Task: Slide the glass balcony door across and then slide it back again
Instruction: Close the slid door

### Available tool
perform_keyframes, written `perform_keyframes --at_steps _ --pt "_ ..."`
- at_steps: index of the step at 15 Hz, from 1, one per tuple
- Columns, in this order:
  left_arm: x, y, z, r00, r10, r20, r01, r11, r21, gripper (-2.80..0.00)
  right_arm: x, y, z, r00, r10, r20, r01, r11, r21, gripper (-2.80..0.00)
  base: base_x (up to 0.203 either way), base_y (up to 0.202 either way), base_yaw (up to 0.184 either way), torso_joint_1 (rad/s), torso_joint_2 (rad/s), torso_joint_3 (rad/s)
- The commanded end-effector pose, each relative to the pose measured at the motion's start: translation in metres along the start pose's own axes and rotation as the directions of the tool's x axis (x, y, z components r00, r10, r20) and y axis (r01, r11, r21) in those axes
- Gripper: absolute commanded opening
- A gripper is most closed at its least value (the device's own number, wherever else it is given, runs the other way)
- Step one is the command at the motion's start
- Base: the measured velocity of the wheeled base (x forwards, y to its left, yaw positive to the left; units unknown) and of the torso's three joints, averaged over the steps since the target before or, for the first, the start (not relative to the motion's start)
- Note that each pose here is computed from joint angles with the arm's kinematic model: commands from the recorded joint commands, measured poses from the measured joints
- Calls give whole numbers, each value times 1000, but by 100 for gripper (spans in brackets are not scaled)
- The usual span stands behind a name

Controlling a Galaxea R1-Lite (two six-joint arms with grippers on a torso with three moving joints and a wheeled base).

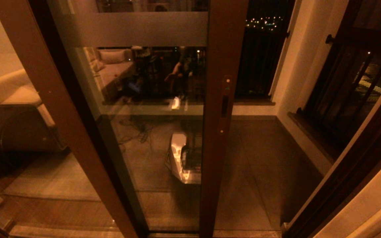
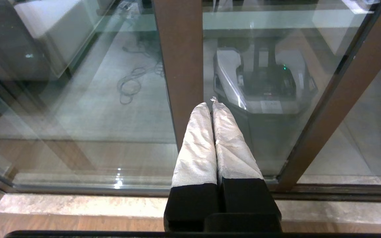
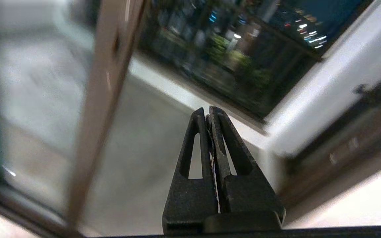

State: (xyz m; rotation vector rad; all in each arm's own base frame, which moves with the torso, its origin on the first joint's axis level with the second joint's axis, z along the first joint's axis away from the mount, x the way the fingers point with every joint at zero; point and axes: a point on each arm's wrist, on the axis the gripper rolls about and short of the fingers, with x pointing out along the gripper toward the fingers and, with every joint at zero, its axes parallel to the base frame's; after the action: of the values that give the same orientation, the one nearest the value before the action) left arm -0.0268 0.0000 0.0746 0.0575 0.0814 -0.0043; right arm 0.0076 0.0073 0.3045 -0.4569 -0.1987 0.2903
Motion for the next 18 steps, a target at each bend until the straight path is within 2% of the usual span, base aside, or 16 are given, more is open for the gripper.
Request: perform_keyframes --at_steps 1,2,3,4,5,6,7,8,9,10,11,12,13,14,16,18 --pt "0 0 0 1000 0 -1 0 1000 1 -280 56 -31 25 998 54 -29 -47 974 220 -280 0 0 0 0 0 0" --pt "0 0 0 1000 0 -1 0 1000 1 -280 68 -38 35 997 81 -9 -69 901 427 -280 0 0 0 0 0 0" --pt "0 0 0 1000 0 -1 0 1000 1 -280 78 -38 38 990 144 -7 -109 773 625 -280 0 0 0 0 0 0" --pt "0 0 0 1000 0 -1 0 1000 1 -280 86 -29 34 965 261 -30 -153 650 744 -280 0 0 0 0 0 0" --pt "0 0 0 1000 0 -1 0 1000 1 -280 88 -17 27 920 384 -79 -173 577 798 -280 0 0 0 0 0 0" --pt "0 0 0 1000 0 -1 0 1000 1 -280 89 -7 23 873 474 -114 -198 558 806 -280 0 0 0 0 0 0" --pt "0 0 0 1000 0 -1 0 1000 1 -280 89 0 19 843 509 -174 -187 581 792 -280 0 0 0 0 0 0" --pt "0 0 0 1000 0 -1 0 1000 1 -280 93 4 16 832 490 -259 -128 625 770 -280 0 0 0 0 0 0" --pt "0 0 0 1000 -1 -1 1 1000 1 -280 102 8 14 805 476 -354 -58 657 751 -280 0 0 0 0 0 0" --pt "0 0 0 1000 0 -1 0 1000 1 -280 114 12 13 769 462 -441 22 671 741 -280 0 0 0 0 0 0" --pt "0 0 0 1000 0 -1 0 1000 1 -280 122 16 16 752 434 -496 92 676 731 -280 0 0 0 0 0 0" --pt "0 0 0 1000 0 -1 0 1000 1 -280 126 20 18 755 374 -539 146 705 694 -280 0 0 0 0 0 0" --pt "0 0 0 1000 0 -1 0 1000 1 -280 132 27 20 759 273 -591 216 751 624 -280 0 0 0 0 0 0" --pt "0 0 0 1000 0 -1 0 1000 1 -280 141 39 23 758 194 -623 265 782 565 -280 0 0 0 0 0 0" --pt "0 0 0 1000 0 -1 0 1000 1 -280 162 58 31 758 155 -633 308 771 557 -280 0 0 0 0 0 0" --pt "0 0 0 1000 0 -1 0 1000 1 -280 179 61 44 790 144 -596 305 751 585 -280 0 0 0 0 0 0"
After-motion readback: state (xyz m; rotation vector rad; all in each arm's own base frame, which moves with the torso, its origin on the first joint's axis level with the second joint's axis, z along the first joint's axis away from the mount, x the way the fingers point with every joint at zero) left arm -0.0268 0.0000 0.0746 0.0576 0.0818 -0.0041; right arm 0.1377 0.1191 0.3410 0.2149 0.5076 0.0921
